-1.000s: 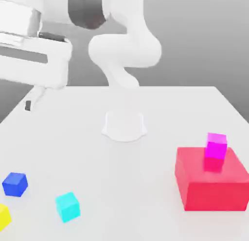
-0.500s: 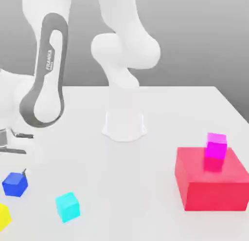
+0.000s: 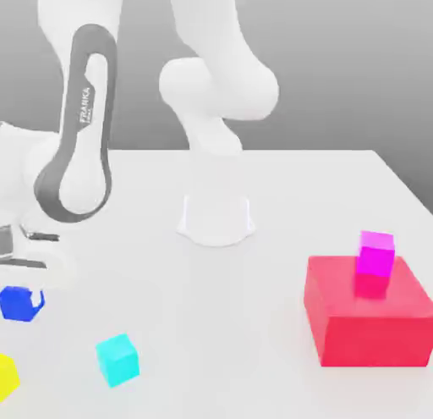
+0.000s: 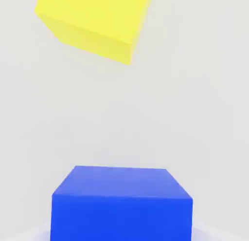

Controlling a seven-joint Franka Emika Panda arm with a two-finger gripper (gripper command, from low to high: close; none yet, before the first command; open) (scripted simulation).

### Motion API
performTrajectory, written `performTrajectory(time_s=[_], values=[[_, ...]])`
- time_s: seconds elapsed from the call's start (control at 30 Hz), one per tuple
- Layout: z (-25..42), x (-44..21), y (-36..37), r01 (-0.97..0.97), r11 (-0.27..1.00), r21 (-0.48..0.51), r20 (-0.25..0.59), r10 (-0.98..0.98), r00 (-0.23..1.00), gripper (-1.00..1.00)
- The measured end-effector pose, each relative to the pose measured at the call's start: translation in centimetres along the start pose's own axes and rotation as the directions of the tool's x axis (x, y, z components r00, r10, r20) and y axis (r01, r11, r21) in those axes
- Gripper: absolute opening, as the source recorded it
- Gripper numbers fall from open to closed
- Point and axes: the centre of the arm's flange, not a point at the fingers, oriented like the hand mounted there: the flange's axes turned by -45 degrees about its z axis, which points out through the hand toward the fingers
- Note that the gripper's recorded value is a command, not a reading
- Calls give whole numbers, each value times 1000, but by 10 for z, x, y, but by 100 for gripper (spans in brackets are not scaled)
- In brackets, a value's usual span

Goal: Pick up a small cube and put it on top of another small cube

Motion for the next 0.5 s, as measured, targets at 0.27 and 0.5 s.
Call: performTrajectory(time_s=[0.27, 0.5], values=[[-36, 96, -10, 52, 999, 1, -1, -52, 999, -100], [12, 101, -11, 55, 998, 0, 0, -55, 998, 100]])
